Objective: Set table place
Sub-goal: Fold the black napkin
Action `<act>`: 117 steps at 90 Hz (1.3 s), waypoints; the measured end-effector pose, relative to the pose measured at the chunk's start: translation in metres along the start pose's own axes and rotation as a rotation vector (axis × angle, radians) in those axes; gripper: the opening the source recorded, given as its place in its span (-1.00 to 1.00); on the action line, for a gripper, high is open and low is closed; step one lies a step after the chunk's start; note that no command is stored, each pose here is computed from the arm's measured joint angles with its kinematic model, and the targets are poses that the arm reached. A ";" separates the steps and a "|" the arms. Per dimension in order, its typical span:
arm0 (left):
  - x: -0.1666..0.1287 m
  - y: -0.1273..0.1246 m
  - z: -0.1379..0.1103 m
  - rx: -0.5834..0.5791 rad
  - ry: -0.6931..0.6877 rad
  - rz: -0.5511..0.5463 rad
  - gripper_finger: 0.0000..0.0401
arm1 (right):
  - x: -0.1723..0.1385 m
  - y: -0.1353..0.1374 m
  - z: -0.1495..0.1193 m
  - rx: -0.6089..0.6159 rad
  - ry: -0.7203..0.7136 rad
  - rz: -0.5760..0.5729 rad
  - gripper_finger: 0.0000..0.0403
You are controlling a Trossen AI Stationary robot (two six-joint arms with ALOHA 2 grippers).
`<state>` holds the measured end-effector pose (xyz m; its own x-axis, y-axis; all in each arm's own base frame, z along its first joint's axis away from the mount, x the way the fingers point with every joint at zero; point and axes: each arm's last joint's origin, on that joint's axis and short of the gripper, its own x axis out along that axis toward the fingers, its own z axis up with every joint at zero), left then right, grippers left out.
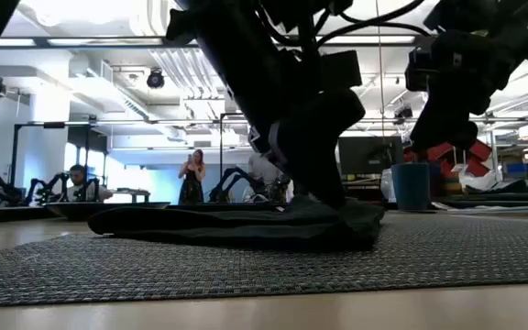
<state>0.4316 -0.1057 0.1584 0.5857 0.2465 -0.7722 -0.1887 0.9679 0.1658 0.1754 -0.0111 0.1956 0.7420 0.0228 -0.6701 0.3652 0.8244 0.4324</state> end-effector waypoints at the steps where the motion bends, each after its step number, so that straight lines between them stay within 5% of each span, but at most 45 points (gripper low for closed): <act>1: 0.001 0.000 0.000 0.001 0.002 0.001 -0.10 | 0.000 0.000 0.000 0.000 0.000 0.000 -0.46; 25: 0.012 -0.001 -0.009 0.019 0.042 0.038 -0.10 | 0.000 0.000 0.000 0.000 0.004 0.006 -0.43; 80: 0.019 0.014 -0.007 -0.007 0.048 0.093 -0.96 | 0.000 0.000 -0.001 -0.011 0.012 0.003 -0.55; 117: -0.005 0.036 0.008 -0.079 0.003 0.183 -1.00 | 0.000 -0.001 -0.002 -0.013 0.019 0.000 -0.67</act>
<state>0.4288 -0.0715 0.1730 0.5338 0.4176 -0.7353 -0.3530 0.9002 0.2550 0.1744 -0.0108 0.1944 0.7309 0.0338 -0.6817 0.3574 0.8320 0.4244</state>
